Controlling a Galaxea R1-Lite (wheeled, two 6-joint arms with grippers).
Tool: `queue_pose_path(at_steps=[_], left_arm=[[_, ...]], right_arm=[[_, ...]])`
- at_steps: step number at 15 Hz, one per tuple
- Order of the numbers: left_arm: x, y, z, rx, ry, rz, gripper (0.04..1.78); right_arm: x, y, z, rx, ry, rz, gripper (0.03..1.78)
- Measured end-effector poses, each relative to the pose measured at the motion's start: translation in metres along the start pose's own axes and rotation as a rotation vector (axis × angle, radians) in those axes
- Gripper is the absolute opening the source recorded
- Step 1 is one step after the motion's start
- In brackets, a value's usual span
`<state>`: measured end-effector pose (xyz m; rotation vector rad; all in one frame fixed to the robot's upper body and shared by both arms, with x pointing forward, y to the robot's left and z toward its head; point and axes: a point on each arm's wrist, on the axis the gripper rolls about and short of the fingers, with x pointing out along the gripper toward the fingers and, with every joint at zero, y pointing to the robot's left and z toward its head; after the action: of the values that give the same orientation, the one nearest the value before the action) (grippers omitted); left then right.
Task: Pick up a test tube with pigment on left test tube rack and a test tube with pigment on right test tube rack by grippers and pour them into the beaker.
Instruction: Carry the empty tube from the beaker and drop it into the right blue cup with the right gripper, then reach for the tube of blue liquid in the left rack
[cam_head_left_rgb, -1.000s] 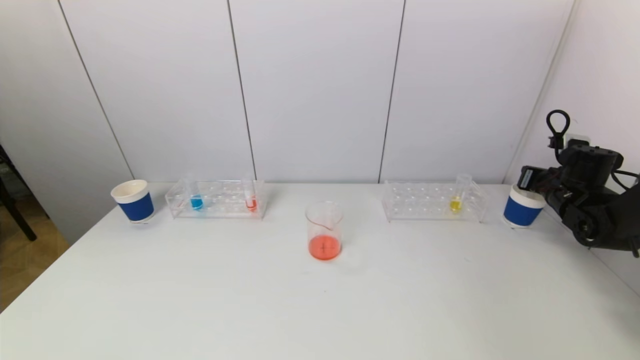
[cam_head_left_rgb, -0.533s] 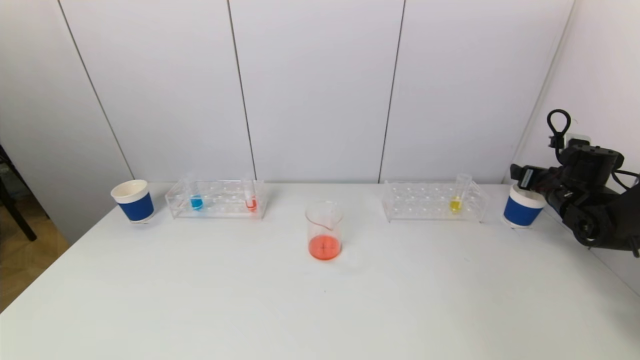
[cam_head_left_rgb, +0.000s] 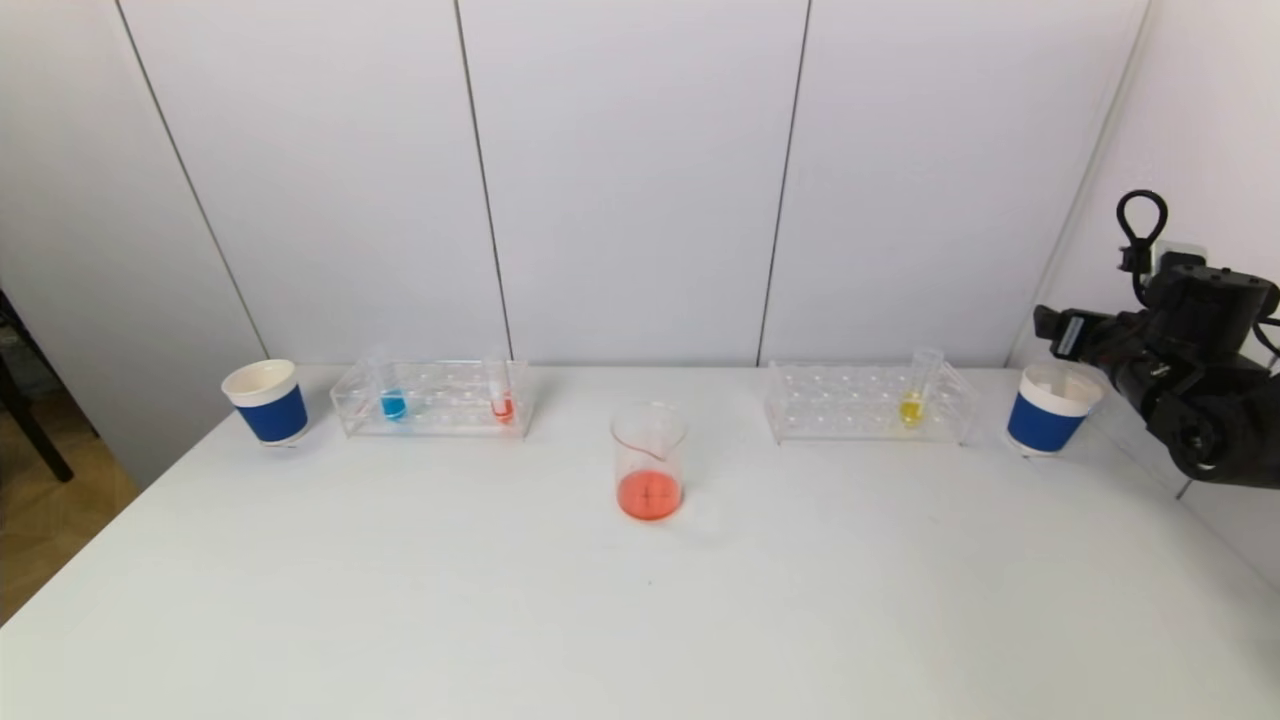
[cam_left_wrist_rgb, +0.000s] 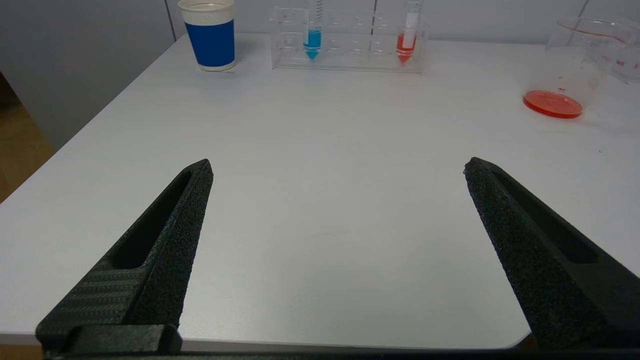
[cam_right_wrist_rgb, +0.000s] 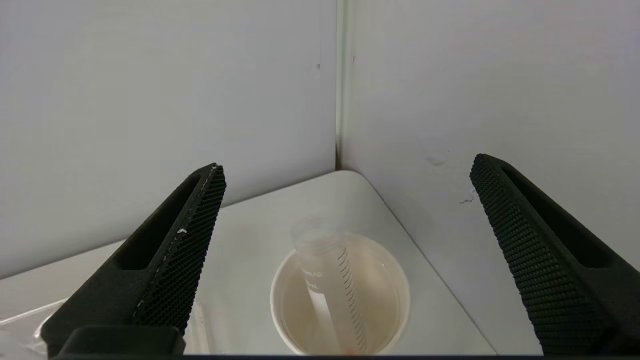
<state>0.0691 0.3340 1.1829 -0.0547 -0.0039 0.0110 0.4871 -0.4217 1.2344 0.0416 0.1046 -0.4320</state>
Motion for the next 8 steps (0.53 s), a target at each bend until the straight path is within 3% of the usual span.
queue_pose_path(at_steps=[8], left_arm=[[0.0, 0.0, 0.0, 0.0, 0.0, 0.0, 1.76]], right_arm=[[-0.036, -0.006, 0.059, -0.013, -0.05, 0.004, 1.77]])
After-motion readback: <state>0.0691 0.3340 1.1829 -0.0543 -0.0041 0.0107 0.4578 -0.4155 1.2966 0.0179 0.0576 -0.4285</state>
